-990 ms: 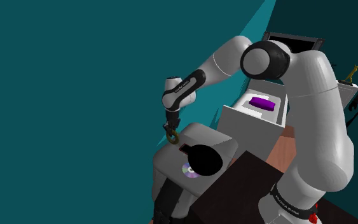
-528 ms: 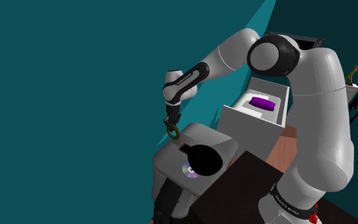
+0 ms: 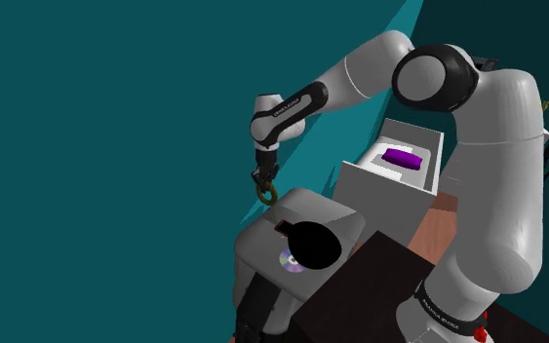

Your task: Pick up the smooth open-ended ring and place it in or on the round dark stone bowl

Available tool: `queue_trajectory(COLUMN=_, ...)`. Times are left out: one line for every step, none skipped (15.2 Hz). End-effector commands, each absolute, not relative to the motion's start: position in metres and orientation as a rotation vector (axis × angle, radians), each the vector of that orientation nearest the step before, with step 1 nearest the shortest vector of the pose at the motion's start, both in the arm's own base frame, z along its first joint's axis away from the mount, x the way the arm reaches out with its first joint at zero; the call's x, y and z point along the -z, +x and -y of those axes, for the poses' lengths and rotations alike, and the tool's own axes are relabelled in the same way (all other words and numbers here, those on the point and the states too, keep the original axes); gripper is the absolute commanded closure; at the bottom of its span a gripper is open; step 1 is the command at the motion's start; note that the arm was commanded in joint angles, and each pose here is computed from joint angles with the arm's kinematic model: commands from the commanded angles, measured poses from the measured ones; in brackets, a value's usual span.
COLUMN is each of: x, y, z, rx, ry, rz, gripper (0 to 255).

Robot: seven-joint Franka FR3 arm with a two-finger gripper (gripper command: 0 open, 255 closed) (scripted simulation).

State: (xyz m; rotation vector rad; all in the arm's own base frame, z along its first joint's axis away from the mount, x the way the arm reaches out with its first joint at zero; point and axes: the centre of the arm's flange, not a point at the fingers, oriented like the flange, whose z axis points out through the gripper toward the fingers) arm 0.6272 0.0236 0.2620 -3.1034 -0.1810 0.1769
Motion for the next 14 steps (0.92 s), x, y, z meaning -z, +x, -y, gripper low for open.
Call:
queue_trajectory(x=-0.268, y=0.627, z=-0.023, rx=-0.178, ry=-3.103, rz=0.181, gripper=255)
queue_trajectory(x=-0.269, y=0.615, z=-0.02, rx=-0.178, ry=-3.103, rz=0.181, gripper=255)
queue_trajectory(x=-0.271, y=0.602, z=-0.016, rx=-0.178, ry=-3.103, rz=0.181, gripper=255)
queue_trajectory(x=-0.272, y=0.589, z=-0.013, rx=-0.178, ry=-3.103, rz=0.181, gripper=255)
queue_trajectory(x=-0.274, y=0.577, z=-0.009, rx=-0.178, ry=-3.103, rz=0.181, gripper=255)
queue_trajectory(x=-0.275, y=0.564, z=-0.006, rx=-0.178, ry=-3.103, rz=0.181, gripper=255)
queue_trajectory(x=-0.277, y=0.551, z=-0.002, rx=-0.178, ry=-3.103, rz=0.181, gripper=255)
queue_trajectory(x=-0.278, y=0.539, z=0.001, rx=-0.178, ry=-3.103, rz=0.181, gripper=255)
queue_trajectory(x=-0.279, y=0.526, z=0.005, rx=-0.178, ry=-3.103, rz=0.181, gripper=255)
queue_trajectory(x=-0.281, y=0.513, z=0.008, rx=-0.178, ry=-3.103, rz=0.181, gripper=255)
queue_trajectory(x=-0.282, y=0.501, z=0.012, rx=-0.178, ry=-3.103, rz=0.181, gripper=255)
queue_trajectory(x=-0.284, y=0.488, z=0.015, rx=-0.178, ry=-3.103, rz=0.181, gripper=255)
queue_trajectory(x=-0.285, y=0.475, z=0.018, rx=-0.178, ry=-3.103, rz=0.181, gripper=255)
queue_trajectory(x=-0.287, y=0.463, z=0.022, rx=-0.178, ry=-3.103, rz=0.181, gripper=255)
